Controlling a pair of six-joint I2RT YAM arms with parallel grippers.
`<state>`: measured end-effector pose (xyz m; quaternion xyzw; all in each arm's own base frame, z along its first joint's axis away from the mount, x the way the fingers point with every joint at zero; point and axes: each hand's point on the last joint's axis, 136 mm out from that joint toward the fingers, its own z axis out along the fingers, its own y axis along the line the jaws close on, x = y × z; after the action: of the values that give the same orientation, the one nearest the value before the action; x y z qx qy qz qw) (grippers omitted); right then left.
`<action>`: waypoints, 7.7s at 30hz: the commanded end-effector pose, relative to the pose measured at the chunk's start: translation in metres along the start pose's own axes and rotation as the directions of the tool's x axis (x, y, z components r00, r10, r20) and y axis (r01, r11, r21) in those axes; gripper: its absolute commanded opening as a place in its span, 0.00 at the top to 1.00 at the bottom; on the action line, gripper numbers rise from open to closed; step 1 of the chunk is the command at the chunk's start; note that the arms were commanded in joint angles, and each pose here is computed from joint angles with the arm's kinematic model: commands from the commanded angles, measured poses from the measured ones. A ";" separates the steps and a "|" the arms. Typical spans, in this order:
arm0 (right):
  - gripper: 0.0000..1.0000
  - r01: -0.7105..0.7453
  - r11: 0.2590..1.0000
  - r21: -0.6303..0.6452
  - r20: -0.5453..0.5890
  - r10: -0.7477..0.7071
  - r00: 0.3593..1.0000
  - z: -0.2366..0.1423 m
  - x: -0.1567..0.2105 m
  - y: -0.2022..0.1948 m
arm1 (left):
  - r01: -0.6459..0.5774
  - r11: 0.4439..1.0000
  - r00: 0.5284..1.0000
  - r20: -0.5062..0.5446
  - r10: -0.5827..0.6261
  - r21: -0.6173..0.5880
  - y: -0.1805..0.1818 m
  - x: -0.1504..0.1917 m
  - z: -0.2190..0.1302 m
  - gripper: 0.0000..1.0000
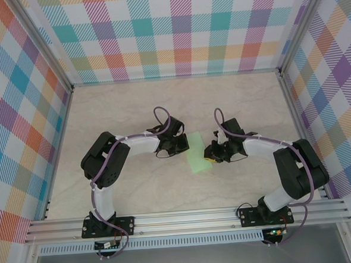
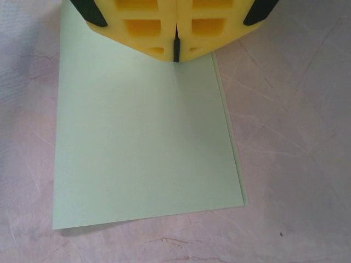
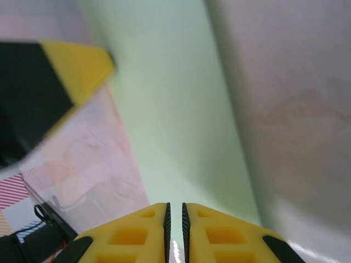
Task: Fold a paper plane with a square sheet of paper (pick it up from the middle)
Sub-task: Fold the square sheet of paper in half at the center of the table, then rotate the square sheet of paper at the center of the table, then fold the square sheet of paper in half at the center of the table, then first fold the square sheet of paper in half at the center of the table.
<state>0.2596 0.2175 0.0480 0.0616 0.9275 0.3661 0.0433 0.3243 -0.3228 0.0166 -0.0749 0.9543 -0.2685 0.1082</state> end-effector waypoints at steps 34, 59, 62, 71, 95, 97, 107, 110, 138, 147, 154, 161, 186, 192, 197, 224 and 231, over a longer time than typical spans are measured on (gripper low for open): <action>0.88 -0.175 0.967 0.184 -0.045 0.186 0.981 0.006 0.058 -0.075 | 0.018 0.925 0.988 -0.138 -0.076 -0.381 0.113 0.060 0.011 1.00; 0.83 -0.001 0.988 0.153 0.049 -0.006 0.999 -0.028 0.018 -0.003 | -0.075 0.990 0.995 0.053 0.082 -0.122 -0.004 -0.011 -0.057 0.69; 0.83 0.034 0.982 0.187 0.022 -0.039 0.999 -0.013 0.017 0.003 | -0.055 0.987 0.993 0.099 0.070 -0.148 0.002 -0.018 -0.071 0.65; 0.83 0.022 0.957 0.289 -0.037 -0.012 0.999 0.021 0.015 -0.013 | 0.053 0.974 0.982 0.188 -0.011 -0.220 0.054 -0.016 -0.104 0.62; 0.84 -0.244 0.933 0.266 -0.071 0.271 0.960 0.109 0.037 0.046 | 0.171 0.944 0.958 0.273 -0.092 -0.282 0.128 0.013 -0.148 0.58; 0.84 -0.190 0.957 0.217 -0.073 0.210 0.975 0.111 0.025 0.068 | 0.178 0.945 0.956 0.277 -0.100 -0.273 0.130 0.014 -0.152 0.58; 0.90 0.136 0.989 0.063 -0.034 -0.134 0.990 0.068 -0.007 0.090 | 0.107 0.994 0.975 0.197 -0.103 -0.012 0.079 0.021 -0.139 0.75; 1.00 0.176 0.984 0.033 -0.047 -0.175 0.984 0.061 -0.009 0.077 | 0.066 0.996 0.981 0.176 -0.077 0.068 0.053 0.020 -0.130 0.81; 1.00 0.166 0.986 -0.018 -0.140 -0.167 0.976 0.084 -0.017 0.048 | 0.065 0.997 0.997 -0.042 -0.063 0.040 0.030 0.053 -0.038 0.98; 1.00 0.151 0.987 0.061 -0.179 -0.138 0.974 0.090 -0.013 0.027 | 0.005 0.983 1.000 -0.022 -0.001 0.185 -0.001 0.047 -0.052 0.97; 1.00 0.148 0.987 0.057 -0.190 -0.135 0.973 0.090 -0.010 0.025 | 0.023 0.990 0.999 -0.034 -0.018 0.141 0.008 0.048 -0.040 0.98; 1.00 0.167 0.985 0.041 -0.192 -0.157 0.969 0.090 -0.010 0.028 | 0.055 0.998 0.996 -0.071 -0.053 0.034 0.035 0.060 -0.029 0.98; 1.00 0.139 0.984 0.110 -0.027 -0.136 0.990 0.069 -0.095 -0.003 | 0.075 0.979 0.976 -0.186 -0.110 -0.187 0.088 0.096 -0.033 0.99; 1.00 0.109 0.978 0.178 0.023 -0.115 0.993 0.062 -0.117 -0.015 | 0.073 0.980 0.977 -0.184 -0.108 -0.186 0.087 0.095 -0.034 0.99; 1.00 0.104 0.974 0.204 0.082 -0.123 0.989 0.047 -0.136 -0.015 | 0.068 0.980 0.979 -0.178 -0.102 -0.186 0.087 0.094 -0.034 0.99; 1.00 0.160 0.986 -0.046 -0.081 -0.163 0.983 0.069 -0.068 0.042 | 0.016 0.996 0.996 -0.091 -0.024 -0.088 0.052 0.065 -0.044 0.98; 1.00 0.148 0.986 0.071 -0.118 -0.139 0.983 0.076 -0.063 0.013 | -0.024 0.999 1.000 -0.020 0.025 0.040 0.014 0.043 -0.052 0.96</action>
<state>0.3341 0.2784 0.0181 -0.0236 0.9319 0.3611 0.0256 0.2580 -0.2817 0.0211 -0.0774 0.9586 -0.2643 0.0720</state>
